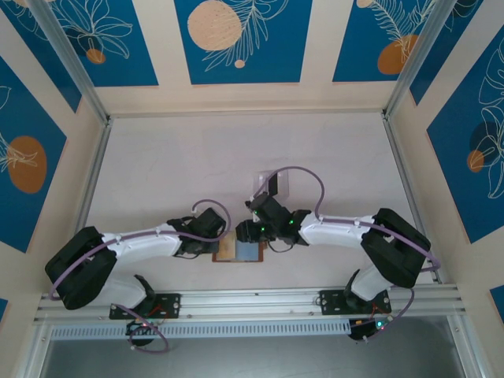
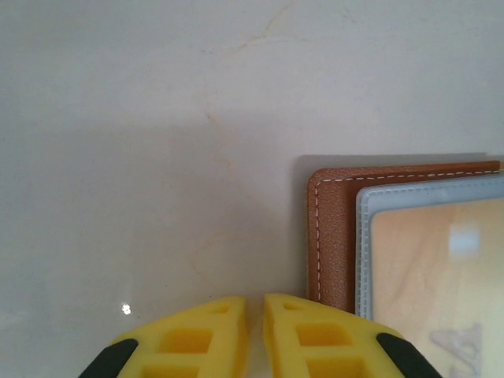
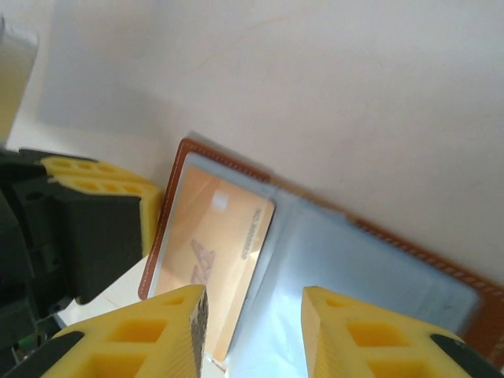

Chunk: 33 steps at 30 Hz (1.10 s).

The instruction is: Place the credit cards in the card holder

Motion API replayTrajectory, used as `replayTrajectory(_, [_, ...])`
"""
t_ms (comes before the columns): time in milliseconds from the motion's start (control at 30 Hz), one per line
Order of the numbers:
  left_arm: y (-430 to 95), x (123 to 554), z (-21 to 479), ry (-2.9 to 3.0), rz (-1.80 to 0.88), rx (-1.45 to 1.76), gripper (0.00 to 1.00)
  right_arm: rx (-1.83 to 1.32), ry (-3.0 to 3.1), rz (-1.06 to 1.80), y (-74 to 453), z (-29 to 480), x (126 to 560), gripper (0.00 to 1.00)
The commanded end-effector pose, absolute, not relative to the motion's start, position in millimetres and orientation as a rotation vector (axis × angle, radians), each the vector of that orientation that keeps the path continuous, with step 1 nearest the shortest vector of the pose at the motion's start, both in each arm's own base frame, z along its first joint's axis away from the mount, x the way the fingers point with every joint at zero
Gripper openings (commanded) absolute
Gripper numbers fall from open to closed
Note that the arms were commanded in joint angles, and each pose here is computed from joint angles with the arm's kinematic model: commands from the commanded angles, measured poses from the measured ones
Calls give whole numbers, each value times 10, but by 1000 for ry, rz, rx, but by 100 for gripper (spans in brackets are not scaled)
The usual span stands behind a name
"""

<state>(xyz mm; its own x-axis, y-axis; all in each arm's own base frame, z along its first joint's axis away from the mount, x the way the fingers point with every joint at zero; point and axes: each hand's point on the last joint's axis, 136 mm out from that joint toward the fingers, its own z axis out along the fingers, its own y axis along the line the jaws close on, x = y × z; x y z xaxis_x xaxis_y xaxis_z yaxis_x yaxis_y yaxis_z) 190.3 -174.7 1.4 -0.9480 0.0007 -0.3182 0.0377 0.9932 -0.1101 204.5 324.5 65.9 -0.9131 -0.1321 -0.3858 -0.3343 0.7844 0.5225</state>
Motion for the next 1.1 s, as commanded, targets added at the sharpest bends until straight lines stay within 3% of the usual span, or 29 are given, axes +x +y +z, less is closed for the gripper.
replayTrajectory(0, [-1722, 1654, -506, 2913, -210, 29, 13, -528, 2733, 659, 3054, 536, 1972, 36])
replayTrajectory(567, [-1725, 1659, -497, 2909, -210, 46, 13, -592, 2793, 127, 2913, 9, 1913, 37])
replayTrajectory(700, [-1725, 1661, -486, 2905, -214, 45, 13, -603, 2804, 18, 2899, -110, 1851, 27])
replayTrajectory(867, [-1712, 1658, -475, 2901, -213, 43, 14, -571, 2808, -10, 2877, -143, 1816, 2])
replayTrajectory(1067, [-1716, 1638, -490, 2906, -227, 44, 14, -547, 2750, 83, 2942, 152, 1871, 0])
